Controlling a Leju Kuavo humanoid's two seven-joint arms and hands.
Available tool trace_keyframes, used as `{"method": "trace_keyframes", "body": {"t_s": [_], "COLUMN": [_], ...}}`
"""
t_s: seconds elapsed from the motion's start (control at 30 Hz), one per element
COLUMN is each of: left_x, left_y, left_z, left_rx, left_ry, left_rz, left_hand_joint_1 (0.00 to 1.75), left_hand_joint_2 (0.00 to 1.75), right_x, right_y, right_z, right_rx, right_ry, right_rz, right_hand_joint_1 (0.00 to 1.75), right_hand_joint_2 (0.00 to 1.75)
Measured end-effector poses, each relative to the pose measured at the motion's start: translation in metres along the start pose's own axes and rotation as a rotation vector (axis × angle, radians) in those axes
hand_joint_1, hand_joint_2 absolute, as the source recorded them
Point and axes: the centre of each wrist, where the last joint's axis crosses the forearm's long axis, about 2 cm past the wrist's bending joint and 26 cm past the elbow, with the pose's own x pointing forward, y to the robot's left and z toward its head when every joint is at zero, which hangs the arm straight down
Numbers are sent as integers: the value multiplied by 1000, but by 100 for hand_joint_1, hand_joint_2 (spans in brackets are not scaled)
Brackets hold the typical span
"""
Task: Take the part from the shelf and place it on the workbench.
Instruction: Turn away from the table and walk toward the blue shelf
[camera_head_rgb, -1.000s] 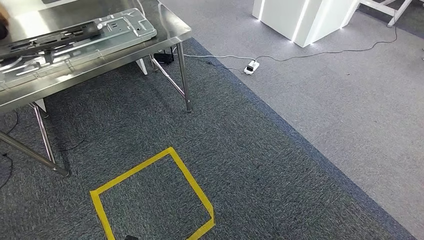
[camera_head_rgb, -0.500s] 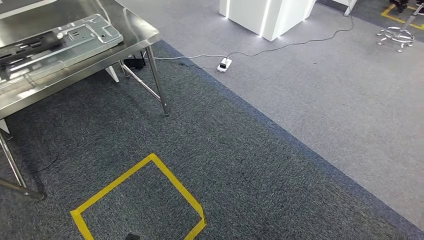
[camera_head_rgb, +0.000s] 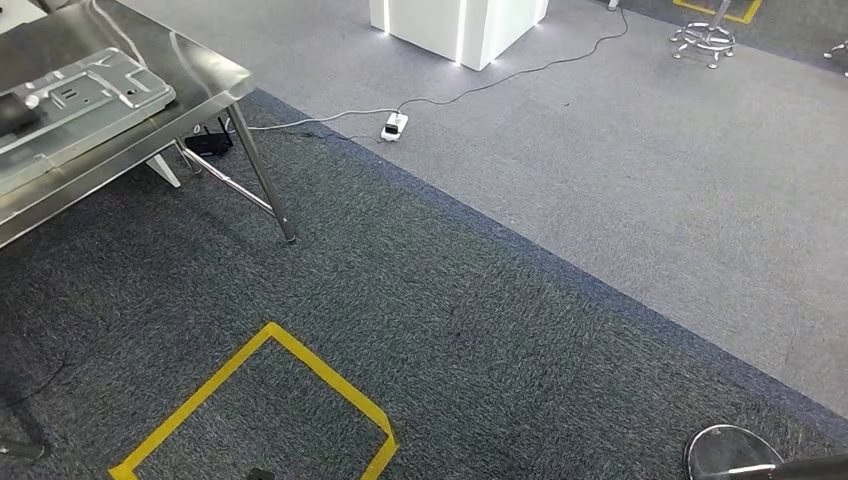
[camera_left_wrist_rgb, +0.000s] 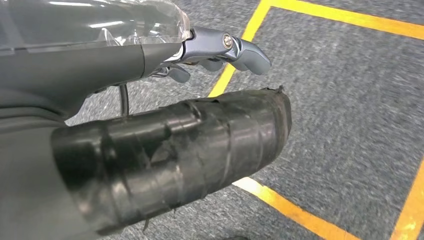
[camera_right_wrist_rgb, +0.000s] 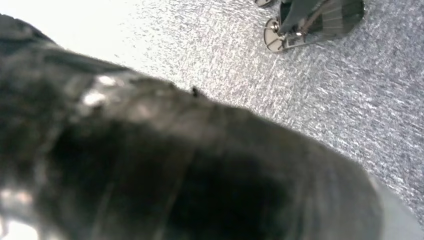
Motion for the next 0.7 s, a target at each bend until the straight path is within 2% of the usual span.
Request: {"method": "trace_keyframes", "body": {"t_s": [0.7], "left_x": [-4], "left_y": [0], "left_z": [2], "left_rx": [-9], "left_ry": [11], "left_rz": [-12], "left_hand_joint_1": [0], "left_hand_joint_2": [0], "right_x": [-2], "right_y": [4], "right_z": [2], "right_rx": [32], "right_ry": [-12], "right_rz": [44], "right_hand_joint_1": [0], "right_hand_joint_2": [0]}}
